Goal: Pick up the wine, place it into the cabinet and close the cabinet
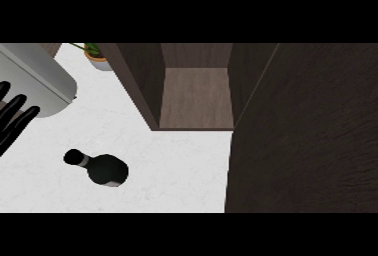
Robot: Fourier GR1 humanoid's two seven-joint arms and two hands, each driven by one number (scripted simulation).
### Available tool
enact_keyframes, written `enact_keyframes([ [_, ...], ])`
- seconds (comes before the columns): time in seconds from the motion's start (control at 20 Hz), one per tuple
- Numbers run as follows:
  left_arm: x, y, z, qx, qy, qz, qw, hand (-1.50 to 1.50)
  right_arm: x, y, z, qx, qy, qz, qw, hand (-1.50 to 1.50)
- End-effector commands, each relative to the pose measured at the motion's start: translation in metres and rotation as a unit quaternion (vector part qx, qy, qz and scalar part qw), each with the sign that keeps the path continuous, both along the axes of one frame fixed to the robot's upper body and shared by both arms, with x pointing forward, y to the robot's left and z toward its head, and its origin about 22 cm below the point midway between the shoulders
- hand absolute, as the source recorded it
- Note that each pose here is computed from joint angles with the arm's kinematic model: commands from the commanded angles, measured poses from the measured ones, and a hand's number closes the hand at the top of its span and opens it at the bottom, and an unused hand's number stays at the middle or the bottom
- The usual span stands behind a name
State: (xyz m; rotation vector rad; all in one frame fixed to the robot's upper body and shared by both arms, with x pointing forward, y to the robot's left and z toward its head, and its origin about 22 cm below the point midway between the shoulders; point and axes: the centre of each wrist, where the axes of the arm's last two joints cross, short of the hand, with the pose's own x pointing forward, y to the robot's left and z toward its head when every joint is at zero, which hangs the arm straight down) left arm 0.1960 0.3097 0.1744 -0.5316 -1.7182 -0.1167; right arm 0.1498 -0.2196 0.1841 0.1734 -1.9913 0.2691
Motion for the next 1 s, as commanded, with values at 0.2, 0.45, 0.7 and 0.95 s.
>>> enact_keyframes([
  [0.2,-0.015,0.010,0.044,0.000,0.018,0.005,0.9998,-1.50,-0.017,0.004,0.039,0.006,0.004,0.017,1.000,-1.50],
  [0.45,-0.011,0.014,0.053,0.012,0.036,-0.005,0.9993,-1.50,-0.015,0.005,0.056,0.018,-0.003,0.004,1.000,-1.50],
  [0.7,-0.001,-0.006,0.053,0.012,0.037,0.011,0.9992,-1.50,-0.018,0.013,0.063,0.009,-0.003,0.012,1.000,-1.50],
  [0.95,0.012,-0.001,0.034,0.024,0.053,0.012,0.9982,-1.50,-0.011,0.008,0.076,0.000,-0.002,0.003,1.000,-1.50],
])
